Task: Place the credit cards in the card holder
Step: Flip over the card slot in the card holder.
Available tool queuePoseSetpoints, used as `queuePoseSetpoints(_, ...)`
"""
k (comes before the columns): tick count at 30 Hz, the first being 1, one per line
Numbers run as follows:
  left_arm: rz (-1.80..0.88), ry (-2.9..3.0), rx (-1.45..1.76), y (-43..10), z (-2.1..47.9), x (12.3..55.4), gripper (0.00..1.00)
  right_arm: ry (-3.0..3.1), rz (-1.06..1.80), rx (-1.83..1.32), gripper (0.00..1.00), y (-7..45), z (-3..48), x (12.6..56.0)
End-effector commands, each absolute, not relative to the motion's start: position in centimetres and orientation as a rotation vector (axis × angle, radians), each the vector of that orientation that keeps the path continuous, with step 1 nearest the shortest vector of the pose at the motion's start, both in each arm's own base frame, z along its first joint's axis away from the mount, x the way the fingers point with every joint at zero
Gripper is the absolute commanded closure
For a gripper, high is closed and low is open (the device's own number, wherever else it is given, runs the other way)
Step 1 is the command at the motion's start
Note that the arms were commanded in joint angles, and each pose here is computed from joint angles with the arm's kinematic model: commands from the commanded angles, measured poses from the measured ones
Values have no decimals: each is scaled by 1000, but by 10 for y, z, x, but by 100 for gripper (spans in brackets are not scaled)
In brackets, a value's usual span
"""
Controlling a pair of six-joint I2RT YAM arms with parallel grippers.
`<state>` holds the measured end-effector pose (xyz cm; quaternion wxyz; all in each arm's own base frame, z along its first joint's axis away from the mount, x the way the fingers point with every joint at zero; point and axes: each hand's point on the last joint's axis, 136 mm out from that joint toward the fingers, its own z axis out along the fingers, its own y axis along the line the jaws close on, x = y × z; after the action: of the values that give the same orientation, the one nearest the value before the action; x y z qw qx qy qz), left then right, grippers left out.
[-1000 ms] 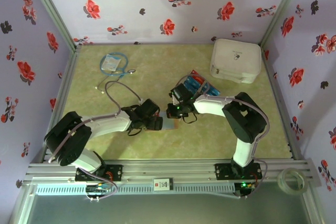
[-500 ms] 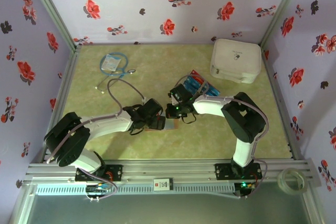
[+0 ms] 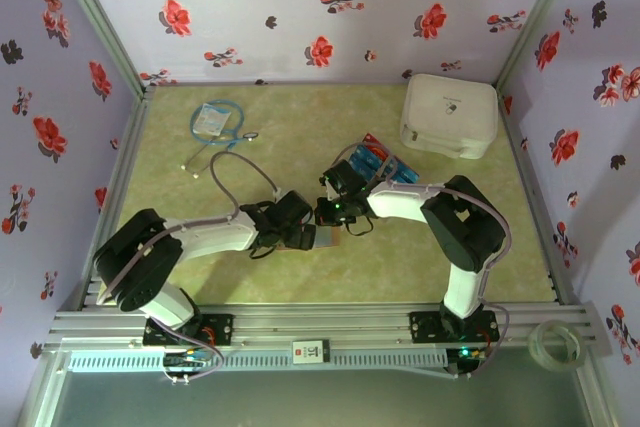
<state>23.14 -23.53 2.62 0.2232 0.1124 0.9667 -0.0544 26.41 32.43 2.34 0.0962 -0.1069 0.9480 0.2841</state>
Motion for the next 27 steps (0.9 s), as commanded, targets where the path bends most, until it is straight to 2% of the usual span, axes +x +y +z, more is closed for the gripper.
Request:
queuePoseSetpoints(1,-53,2671,336,-222,16,228,0,2853,829,-304,100,322,15,255)
queuePoseSetpoints(2,-41,2674,336,-220,14,227,0,2850,829,-304,100,322,17,256)
queuePoseSetpoints(9,-11,2693,323,-212,7,222,0,2800,814,-293,71,318,41,267)
queuePoseSetpoints(12,-18,2688,314,-212,8,223,0,2794,799,-271,63,311,44,270)
queuePoseSetpoints(19,-23,2681,312,-213,10,224,0,2817,815,-253,60,309,36,266)
queuePoseSetpoints(27,-30,2677,312,-214,12,225,0,2818,904,-254,67,324,34,262)
